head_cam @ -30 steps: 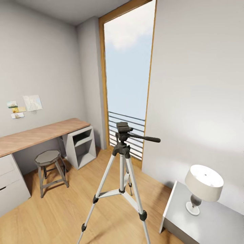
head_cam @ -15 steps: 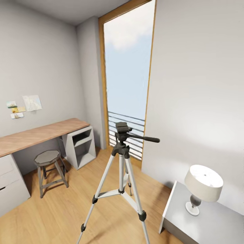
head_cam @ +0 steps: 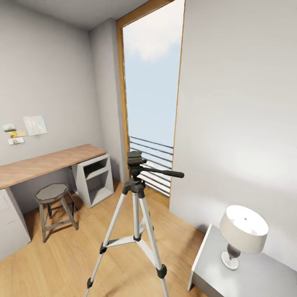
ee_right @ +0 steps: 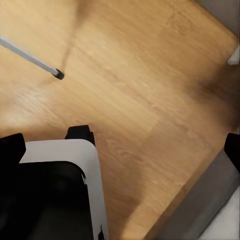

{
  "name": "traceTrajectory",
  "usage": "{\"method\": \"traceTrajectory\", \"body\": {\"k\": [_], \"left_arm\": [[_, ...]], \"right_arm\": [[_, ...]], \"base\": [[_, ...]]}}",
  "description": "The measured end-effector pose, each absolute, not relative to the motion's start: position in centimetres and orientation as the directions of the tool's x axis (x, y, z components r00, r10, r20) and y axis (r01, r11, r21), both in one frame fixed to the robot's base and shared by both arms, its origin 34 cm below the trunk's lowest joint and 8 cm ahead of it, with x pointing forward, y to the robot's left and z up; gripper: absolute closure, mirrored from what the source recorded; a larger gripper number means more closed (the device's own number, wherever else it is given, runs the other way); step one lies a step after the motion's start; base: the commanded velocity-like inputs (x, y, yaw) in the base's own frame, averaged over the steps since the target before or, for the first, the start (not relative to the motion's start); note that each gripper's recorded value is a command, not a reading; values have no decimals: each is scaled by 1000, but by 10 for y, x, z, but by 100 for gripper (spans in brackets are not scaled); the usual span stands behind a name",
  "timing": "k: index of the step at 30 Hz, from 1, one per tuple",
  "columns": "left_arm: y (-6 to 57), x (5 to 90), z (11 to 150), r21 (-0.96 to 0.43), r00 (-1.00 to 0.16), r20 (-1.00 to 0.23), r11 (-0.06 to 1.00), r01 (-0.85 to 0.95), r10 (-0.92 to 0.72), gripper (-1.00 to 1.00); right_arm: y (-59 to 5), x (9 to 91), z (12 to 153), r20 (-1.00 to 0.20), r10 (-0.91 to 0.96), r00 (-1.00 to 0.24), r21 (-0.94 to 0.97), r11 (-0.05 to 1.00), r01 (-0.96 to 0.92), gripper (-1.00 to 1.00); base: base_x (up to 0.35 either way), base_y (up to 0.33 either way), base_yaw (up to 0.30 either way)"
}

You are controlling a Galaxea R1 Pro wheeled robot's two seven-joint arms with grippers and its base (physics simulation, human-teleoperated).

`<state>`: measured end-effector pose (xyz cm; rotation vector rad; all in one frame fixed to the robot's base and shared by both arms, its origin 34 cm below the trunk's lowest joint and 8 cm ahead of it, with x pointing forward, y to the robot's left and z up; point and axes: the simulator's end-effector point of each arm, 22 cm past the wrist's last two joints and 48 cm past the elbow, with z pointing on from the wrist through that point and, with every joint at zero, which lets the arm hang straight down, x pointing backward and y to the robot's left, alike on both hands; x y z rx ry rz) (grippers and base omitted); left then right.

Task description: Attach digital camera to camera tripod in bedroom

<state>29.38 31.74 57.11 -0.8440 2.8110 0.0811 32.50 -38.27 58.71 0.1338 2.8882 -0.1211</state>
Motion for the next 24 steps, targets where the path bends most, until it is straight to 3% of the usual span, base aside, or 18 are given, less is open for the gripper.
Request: {"method": "traceTrajectory", "body": {"k": [24], "left_arm": [[318, 294, 571, -6, -815, -211, 835, -551, -539, 100]], "right_arm": [[-384, 325, 587, -250, 80, -965, -73, 992, 102, -100]], "base": [[5, -10, 257]]}}
